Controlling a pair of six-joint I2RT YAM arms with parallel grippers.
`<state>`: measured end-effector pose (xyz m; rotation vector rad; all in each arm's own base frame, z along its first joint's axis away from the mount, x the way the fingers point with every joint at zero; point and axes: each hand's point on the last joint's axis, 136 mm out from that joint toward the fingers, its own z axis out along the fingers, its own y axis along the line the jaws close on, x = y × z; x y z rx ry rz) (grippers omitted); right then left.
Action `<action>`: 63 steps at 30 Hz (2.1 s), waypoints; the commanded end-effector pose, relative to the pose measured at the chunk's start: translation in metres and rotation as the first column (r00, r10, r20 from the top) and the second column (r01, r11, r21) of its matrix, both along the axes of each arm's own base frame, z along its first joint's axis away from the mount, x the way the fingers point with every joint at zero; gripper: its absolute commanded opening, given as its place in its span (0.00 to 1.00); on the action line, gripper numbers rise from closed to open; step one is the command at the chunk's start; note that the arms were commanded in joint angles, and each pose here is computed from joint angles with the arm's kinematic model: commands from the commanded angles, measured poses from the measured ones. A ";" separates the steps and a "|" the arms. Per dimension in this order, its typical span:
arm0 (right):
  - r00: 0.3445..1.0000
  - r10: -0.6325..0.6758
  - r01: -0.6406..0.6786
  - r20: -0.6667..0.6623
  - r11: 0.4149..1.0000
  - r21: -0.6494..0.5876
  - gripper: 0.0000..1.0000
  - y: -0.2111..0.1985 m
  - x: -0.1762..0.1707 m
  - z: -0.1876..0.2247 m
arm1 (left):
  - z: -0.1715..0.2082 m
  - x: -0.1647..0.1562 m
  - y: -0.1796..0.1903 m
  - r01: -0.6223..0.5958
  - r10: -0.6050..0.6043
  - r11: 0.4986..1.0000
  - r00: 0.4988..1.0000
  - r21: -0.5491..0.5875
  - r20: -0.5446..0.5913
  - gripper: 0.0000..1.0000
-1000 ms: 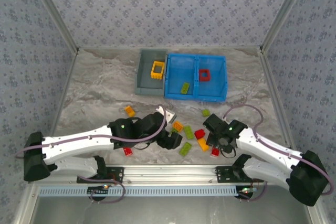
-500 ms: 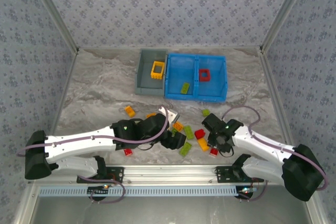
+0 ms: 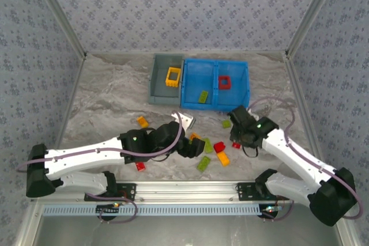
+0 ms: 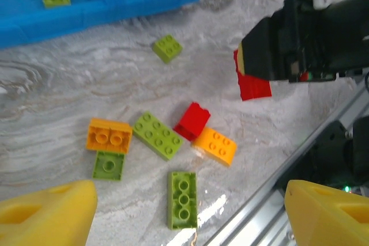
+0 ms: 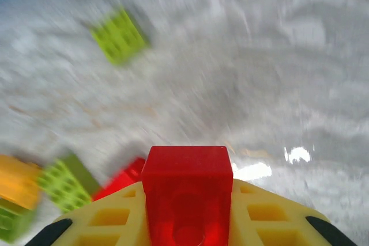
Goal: Sort the legos into containers by color
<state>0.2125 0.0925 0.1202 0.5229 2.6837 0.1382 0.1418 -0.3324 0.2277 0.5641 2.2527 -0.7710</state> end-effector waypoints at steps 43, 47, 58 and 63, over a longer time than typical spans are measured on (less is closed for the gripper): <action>0.510 0.554 -0.639 0.658 0.756 -0.142 0.61 0.162 0.082 0.170 | -0.086 0.110 0.206 -0.683 0.703 0.691 0.559 0.237 -0.439 0.81; 0.237 0.653 -0.768 0.719 0.579 -0.272 0.65 0.224 0.000 0.172 | -0.124 0.125 0.222 -0.695 0.725 0.654 0.464 0.298 -0.509 0.79; 0.062 0.776 -0.845 0.628 0.376 -0.381 0.67 0.302 -0.080 0.123 | -0.179 0.166 0.216 -0.670 0.741 0.642 0.420 0.373 -0.524 0.76; 0.059 0.788 -0.852 0.613 0.360 -0.380 0.67 0.308 -0.081 0.119 | -0.187 0.175 0.215 -0.671 0.749 0.636 0.420 0.381 -0.512 0.70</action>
